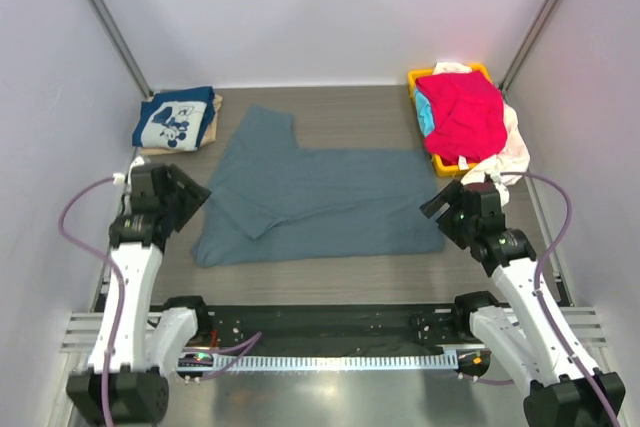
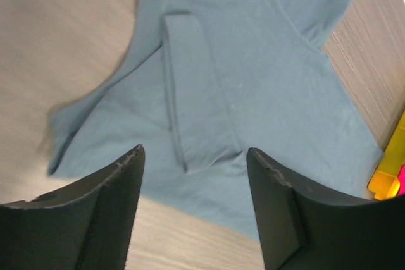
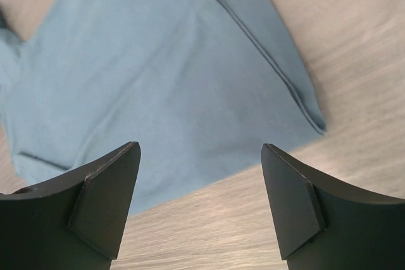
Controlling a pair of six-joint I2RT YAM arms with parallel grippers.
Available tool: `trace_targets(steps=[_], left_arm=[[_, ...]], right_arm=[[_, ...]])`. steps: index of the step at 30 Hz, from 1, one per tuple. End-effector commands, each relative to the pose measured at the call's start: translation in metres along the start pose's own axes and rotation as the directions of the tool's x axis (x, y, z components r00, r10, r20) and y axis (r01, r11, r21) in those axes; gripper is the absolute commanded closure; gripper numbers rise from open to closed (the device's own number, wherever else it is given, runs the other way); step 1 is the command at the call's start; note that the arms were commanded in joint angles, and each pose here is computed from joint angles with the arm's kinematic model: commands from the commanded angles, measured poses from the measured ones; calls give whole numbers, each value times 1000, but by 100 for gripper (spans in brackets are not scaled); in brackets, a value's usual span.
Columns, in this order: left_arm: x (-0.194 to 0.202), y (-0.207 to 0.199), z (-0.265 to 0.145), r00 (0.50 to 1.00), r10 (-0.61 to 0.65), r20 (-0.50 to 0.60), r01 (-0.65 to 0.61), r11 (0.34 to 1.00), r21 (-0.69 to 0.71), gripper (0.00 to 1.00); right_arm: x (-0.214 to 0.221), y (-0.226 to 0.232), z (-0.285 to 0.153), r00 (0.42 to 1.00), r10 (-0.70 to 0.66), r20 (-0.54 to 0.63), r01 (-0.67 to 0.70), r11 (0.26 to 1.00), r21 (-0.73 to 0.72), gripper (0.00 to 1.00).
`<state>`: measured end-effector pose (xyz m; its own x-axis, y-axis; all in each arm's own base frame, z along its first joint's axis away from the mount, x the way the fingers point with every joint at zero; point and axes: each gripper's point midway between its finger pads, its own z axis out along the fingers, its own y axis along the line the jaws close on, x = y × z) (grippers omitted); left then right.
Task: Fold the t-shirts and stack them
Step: Fold the tshirt
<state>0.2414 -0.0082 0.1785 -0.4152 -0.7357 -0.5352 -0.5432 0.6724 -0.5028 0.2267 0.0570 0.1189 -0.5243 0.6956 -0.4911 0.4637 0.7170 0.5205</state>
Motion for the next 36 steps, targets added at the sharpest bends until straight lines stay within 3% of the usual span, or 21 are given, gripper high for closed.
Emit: trace_targets(steps=[1, 2, 4, 5, 6, 8, 9, 15, 22, 36], left_arm=[[-25, -50, 32, 998, 57, 2, -57, 993, 106, 32], [-13, -56, 62, 990, 135, -28, -134, 990, 31, 28], [-37, -110, 91, 959, 283, 20, -283, 959, 19, 25], [-22, -99, 115, 942, 332, -47, -333, 943, -20, 25], [-45, -135, 119, 942, 336, -5, -335, 942, 31, 26], [-36, -139, 172, 923, 369, -105, -371, 929, 7, 32], [-56, -166, 178, 931, 359, -62, -358, 933, 36, 34], [-75, -212, 243, 911, 408, -55, -403, 911, 86, 32], [-68, -218, 308, 885, 454, -101, -443, 890, 112, 31], [-41, -205, 357, 886, 430, -172, -401, 898, 178, 22]], right_arm=[[-12, 20, -5, 997, -75, 14, 75, 995, -62, 17], [-13, 26, -2, 997, -82, 14, 83, 993, -86, 17], [-8, 37, -1, 993, -117, -12, 114, 982, -150, 18], [-7, 37, -1, 992, -125, -14, 121, 980, -156, 18], [-7, 37, -2, 991, -134, -11, 130, 979, -159, 18], [-6, 39, -6, 986, -167, -7, 163, 969, -184, 18], [-7, 41, -10, 985, -175, 2, 172, 966, -194, 18], [-3, 40, -28, 969, -247, 9, 242, 943, -228, 15], [-3, 57, -39, 962, -272, 4, 260, 914, -310, 11], [-5, 69, -22, 952, -306, -23, 282, 904, -321, 8]])
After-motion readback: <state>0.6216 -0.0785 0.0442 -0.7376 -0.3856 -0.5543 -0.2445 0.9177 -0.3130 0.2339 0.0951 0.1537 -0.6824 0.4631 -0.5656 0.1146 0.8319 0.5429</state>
